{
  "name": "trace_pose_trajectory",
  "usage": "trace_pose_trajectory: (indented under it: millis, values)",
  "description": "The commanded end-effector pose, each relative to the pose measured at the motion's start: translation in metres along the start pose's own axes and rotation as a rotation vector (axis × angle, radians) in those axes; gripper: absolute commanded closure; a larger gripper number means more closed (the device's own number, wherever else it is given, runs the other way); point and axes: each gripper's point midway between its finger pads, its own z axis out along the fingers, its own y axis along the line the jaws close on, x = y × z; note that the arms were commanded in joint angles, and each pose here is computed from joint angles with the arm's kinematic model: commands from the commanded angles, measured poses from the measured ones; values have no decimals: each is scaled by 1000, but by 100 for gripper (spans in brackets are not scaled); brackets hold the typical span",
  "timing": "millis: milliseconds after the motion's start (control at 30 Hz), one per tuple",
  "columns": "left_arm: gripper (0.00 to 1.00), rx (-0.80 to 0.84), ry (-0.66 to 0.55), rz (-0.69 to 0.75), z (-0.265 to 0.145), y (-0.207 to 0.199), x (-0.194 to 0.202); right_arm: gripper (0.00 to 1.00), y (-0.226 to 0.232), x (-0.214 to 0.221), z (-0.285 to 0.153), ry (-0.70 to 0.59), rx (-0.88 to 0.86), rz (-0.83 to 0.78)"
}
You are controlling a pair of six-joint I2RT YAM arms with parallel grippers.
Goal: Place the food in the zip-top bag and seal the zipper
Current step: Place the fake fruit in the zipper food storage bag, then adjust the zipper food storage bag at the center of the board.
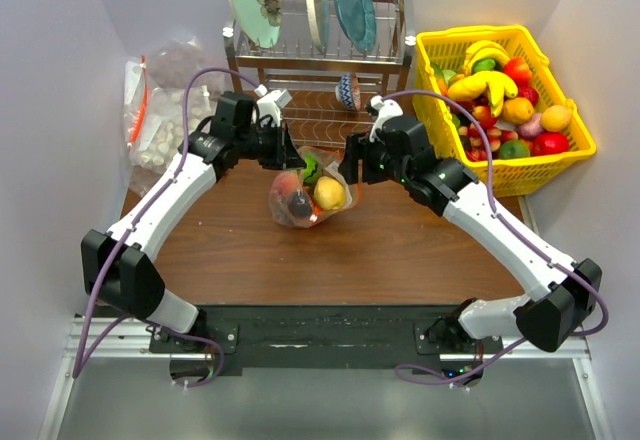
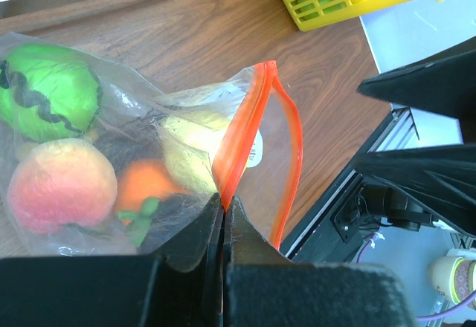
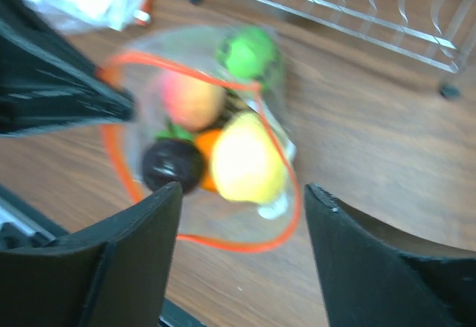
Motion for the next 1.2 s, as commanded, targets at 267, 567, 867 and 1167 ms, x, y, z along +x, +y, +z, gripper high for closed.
trace_pose_trajectory:
  millis: [267,567,867,1167]
  values:
    - [100,30,-66,46,-16,-20,-18,43,-26,66,21,185,90,3]
    - [100,25,-76,53,-22,-23,-20,76,-35,94,38,256,115,5]
    - [100,32,-56,33,-16,-19,-10,100,-9,-7,-19,66,73,-57]
    - [100,44,-83,69,-36,-38,-30,100,-23,-10,-22,47,153,-55]
